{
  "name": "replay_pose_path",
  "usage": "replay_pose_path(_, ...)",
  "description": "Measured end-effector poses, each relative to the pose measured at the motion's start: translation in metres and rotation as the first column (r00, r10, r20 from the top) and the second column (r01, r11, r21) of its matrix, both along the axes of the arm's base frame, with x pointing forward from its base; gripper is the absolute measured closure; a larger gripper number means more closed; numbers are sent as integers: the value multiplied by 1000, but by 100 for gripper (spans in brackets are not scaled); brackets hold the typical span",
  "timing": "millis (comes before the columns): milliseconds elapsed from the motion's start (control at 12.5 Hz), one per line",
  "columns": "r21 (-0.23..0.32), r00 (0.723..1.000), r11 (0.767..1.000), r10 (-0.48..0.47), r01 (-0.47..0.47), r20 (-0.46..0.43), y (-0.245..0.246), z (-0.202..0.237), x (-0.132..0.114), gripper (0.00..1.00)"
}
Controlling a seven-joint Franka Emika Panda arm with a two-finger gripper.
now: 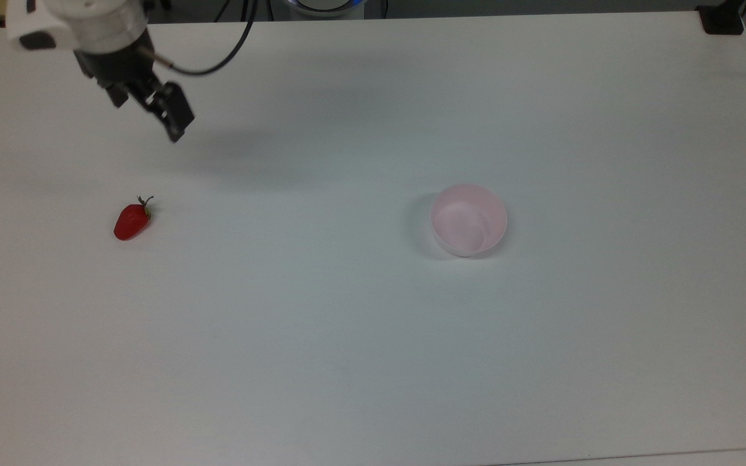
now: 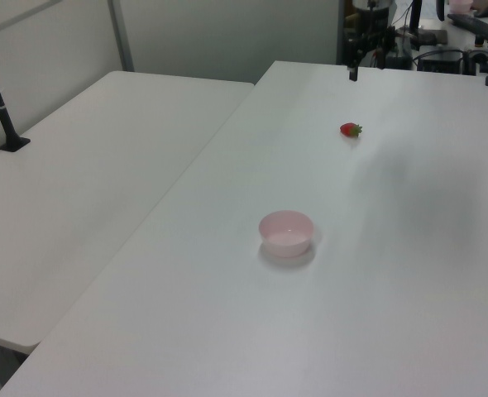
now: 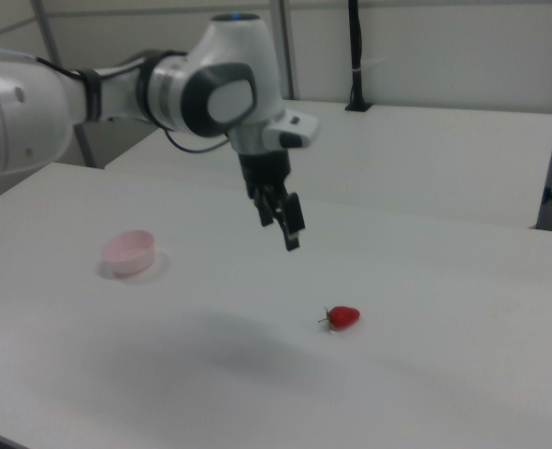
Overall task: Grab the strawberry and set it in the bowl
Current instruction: 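Lower the gripper onto the strawberry and close on it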
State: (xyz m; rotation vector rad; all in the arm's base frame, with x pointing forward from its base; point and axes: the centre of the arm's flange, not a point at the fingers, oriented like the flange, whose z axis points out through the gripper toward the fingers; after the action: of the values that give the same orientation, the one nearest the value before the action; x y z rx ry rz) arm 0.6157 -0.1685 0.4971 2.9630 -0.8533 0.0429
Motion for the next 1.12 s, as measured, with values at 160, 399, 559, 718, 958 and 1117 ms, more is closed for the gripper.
replay_pose_path(160,-3,996,996,-87,88,9,-17,-37,13,2)
replay_pose_path(399,-23,979,979,-202,202,36,-41,-90,29,8)
replay_pose_path(559,-52,969,969,-238,242,62,-46,-112,37,7)
replay_pose_path(718,-73,961,960,-267,272,69,-48,-140,44,9)
replay_pose_path(958,-87,962,959,-264,269,71,-49,-165,49,22)
replay_pose_path(1117,-106,966,961,-250,256,66,-50,-170,49,30)
